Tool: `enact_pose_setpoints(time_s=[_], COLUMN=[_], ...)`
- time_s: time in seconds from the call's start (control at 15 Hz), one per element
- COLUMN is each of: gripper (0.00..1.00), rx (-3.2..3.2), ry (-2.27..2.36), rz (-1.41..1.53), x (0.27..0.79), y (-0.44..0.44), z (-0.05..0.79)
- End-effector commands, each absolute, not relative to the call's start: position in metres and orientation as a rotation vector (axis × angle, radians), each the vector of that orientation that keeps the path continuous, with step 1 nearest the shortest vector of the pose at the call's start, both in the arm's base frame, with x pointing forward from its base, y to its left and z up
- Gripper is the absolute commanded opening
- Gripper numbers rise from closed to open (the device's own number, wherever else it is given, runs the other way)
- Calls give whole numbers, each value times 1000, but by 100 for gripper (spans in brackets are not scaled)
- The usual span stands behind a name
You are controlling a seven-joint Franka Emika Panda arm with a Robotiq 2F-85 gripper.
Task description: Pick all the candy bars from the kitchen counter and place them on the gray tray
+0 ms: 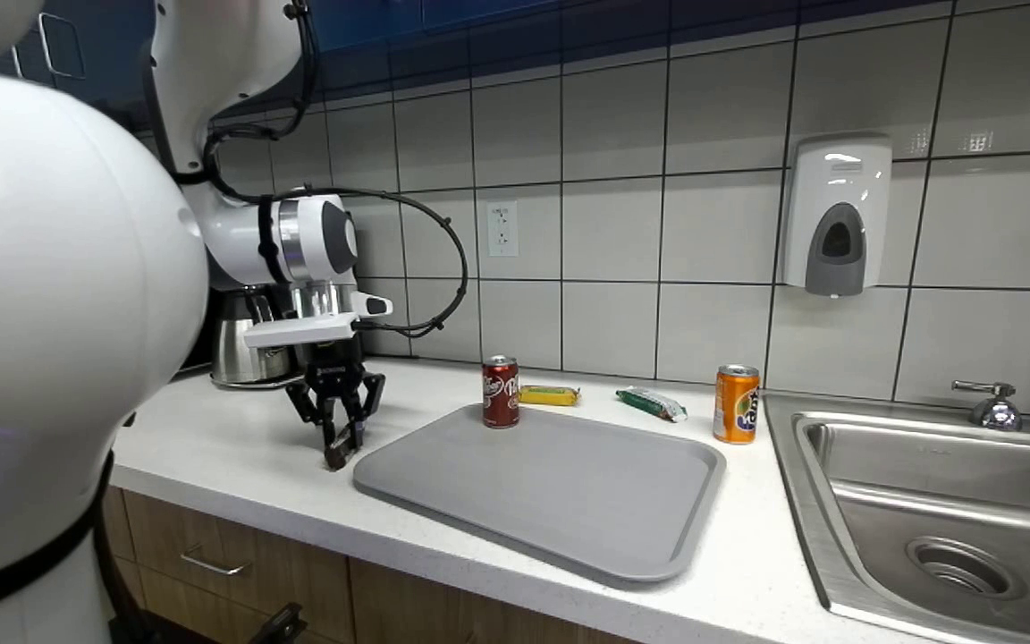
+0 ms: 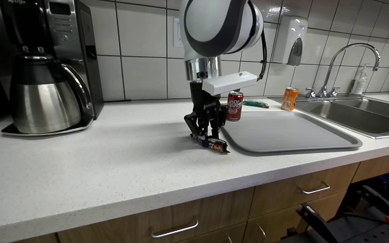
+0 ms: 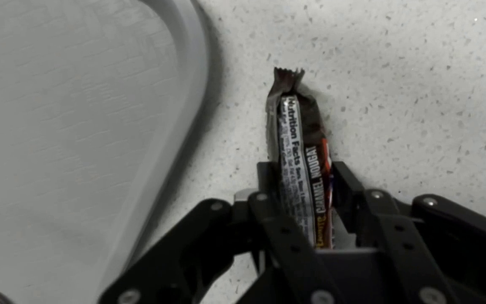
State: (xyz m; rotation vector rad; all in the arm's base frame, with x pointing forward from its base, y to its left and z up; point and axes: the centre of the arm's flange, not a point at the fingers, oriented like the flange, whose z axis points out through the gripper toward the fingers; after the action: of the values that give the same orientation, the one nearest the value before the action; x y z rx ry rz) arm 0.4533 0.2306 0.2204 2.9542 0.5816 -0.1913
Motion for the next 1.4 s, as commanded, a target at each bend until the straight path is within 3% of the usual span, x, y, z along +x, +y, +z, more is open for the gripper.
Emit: enact_pose_setpoints(time_s=[0.0,0.47,1.33], gripper=[11,6,7], rx=[2935,2966,3000], ry=[553,540,326], rz=[-178,-164,-215], x=[459,456,445], y=[235,228,179], z=[221,257,345])
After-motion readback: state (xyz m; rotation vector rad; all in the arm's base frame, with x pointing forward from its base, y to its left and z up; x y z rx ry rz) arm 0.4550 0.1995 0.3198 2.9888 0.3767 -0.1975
